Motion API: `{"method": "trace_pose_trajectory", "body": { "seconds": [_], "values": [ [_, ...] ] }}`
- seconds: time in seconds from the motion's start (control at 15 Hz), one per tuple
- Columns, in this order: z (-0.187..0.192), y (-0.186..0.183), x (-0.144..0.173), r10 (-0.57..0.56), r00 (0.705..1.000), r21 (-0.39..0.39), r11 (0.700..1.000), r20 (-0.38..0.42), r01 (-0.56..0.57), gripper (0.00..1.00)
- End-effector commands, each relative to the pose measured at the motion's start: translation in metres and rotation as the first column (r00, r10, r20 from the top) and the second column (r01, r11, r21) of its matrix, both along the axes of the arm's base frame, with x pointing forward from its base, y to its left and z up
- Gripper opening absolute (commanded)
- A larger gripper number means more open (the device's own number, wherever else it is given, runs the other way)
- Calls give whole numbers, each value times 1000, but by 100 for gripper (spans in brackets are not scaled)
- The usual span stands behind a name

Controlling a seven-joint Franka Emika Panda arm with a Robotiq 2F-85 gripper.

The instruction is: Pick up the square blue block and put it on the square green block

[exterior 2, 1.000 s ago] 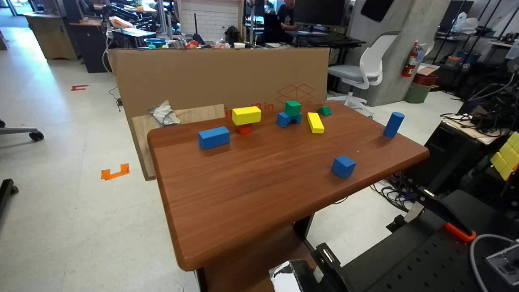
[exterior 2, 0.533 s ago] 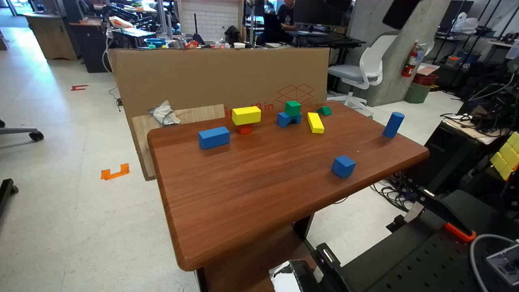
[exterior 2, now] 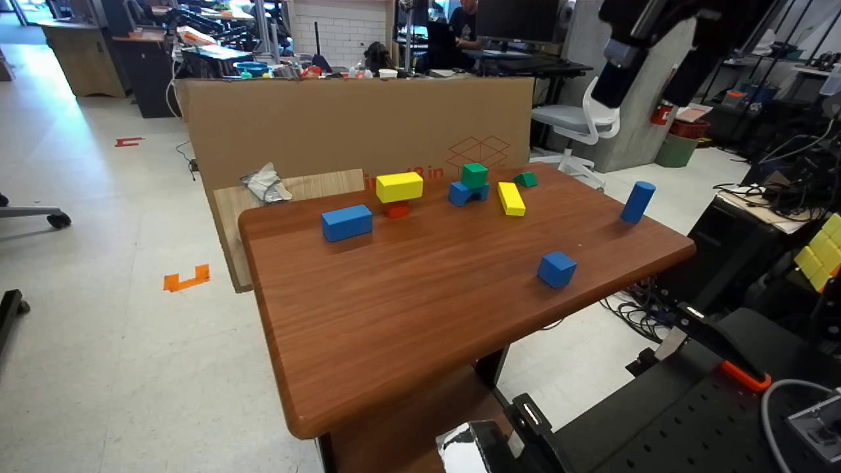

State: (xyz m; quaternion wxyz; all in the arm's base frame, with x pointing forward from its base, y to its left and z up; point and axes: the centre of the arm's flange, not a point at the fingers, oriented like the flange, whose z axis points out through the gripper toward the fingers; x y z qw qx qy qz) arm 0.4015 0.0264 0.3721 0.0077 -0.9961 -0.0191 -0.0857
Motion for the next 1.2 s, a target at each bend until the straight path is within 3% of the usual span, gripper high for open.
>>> {"method": "trace_pose_trajectory", "body": {
  "seconds": [0.0,1.13],
  "values": [
    [-31,-19,23,6,1000,5,1000,-7,-6,100],
    [-130,-42,58,35,988,31,999,-148,-31,100]
  ]
}}
